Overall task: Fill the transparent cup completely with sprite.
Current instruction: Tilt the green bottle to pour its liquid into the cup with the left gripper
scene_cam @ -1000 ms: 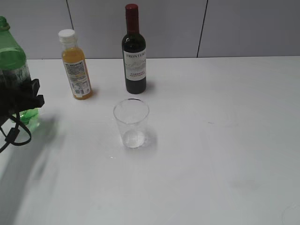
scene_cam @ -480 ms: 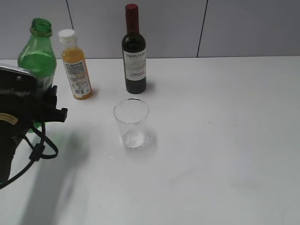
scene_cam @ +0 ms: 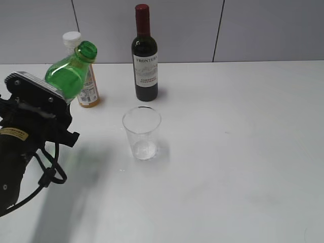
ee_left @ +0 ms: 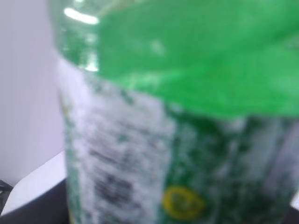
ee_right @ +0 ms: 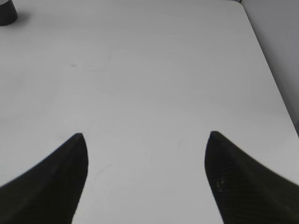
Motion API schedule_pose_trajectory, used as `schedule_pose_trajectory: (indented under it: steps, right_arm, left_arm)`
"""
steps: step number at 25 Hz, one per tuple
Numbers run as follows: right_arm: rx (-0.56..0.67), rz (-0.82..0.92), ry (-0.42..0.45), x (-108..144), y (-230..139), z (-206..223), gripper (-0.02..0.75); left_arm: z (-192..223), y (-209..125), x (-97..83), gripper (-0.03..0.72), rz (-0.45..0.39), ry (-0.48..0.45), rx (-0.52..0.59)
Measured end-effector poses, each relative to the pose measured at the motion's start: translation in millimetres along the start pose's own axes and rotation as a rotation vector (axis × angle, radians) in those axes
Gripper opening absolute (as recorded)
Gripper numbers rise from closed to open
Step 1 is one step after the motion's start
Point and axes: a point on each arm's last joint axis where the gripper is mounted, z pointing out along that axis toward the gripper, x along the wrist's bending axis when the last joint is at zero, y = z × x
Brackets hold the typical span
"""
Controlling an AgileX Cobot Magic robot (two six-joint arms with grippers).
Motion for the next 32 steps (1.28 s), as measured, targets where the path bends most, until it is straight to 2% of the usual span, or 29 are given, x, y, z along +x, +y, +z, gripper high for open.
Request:
schedule_pose_trajectory:
  steps: [7, 14, 23, 27, 32]
  right_arm:
    - [0.000, 0.000, 0.000, 0.0, 0.0, 0.0, 0.592]
    - [0.000, 0.000, 0.000, 0.0, 0.0, 0.0, 0.592]
    - [0.000, 0.000, 0.000, 0.0, 0.0, 0.0, 0.592]
    - [0.000, 0.000, 0.000, 0.0, 0.0, 0.0, 0.592]
    - [0.000, 0.000, 0.000, 0.0, 0.0, 0.0, 0.592]
  left_arm:
    - [1.4, 4.3, -1.6, 0.468, 0.104, -0.013, -0.028]
    - [16.0, 23.7, -4.8, 0.465, 0.246, 0.025, -0.071]
    - [17.1, 23.1, -6.2, 0.458, 0.422, 0.029, -0.066]
    - [17.2, 21.7, -5.2, 0.457, 0.479, 0.038, -0.047]
    - [17.1, 18.2, -2.9, 0.457, 0.504, 0.054, -0.004]
